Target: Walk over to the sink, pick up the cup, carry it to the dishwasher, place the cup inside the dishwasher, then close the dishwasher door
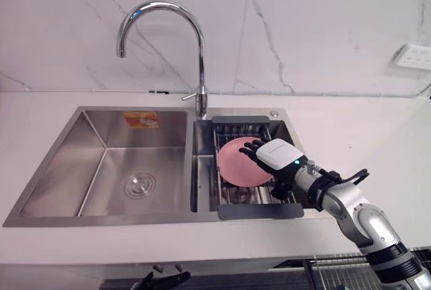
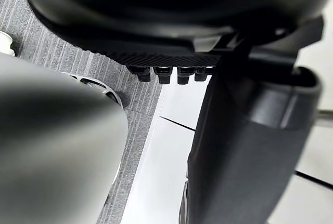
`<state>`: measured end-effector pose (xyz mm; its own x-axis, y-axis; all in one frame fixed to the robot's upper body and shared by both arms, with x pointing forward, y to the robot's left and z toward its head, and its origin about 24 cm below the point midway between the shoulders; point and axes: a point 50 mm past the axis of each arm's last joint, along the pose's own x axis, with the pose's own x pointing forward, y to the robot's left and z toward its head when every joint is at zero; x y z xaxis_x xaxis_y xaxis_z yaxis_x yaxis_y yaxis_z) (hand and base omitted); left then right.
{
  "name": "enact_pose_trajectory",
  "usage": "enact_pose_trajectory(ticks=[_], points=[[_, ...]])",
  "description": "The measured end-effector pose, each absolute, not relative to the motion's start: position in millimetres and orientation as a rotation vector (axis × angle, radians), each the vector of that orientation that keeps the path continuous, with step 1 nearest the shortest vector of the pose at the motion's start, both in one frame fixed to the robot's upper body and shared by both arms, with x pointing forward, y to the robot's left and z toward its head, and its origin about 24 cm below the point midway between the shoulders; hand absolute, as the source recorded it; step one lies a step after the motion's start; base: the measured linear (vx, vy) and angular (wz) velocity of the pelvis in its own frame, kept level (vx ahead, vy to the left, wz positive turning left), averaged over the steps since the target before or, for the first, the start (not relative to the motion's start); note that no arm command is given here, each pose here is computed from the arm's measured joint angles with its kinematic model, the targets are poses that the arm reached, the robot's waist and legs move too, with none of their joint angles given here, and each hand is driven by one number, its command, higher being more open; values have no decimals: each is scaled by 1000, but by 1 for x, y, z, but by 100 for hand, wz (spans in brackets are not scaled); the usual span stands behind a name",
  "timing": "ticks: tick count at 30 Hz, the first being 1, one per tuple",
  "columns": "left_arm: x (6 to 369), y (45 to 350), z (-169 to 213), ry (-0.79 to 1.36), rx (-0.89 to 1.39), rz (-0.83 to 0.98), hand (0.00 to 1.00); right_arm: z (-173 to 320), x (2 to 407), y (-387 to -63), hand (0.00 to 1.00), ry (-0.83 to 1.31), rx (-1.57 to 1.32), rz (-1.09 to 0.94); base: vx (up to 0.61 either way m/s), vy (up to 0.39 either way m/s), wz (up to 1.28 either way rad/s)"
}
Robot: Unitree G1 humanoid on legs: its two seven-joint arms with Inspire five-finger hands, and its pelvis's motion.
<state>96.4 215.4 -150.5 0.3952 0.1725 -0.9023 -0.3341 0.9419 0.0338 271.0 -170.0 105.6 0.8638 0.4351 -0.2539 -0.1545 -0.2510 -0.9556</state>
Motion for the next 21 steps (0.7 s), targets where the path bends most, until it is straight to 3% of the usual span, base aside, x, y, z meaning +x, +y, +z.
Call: enact_pose_trajectory(ticks=[21], points=[[97, 217, -150, 1108, -153, 326, 100, 85, 282, -166, 100, -144, -1716, 618, -16, 30, 3]])
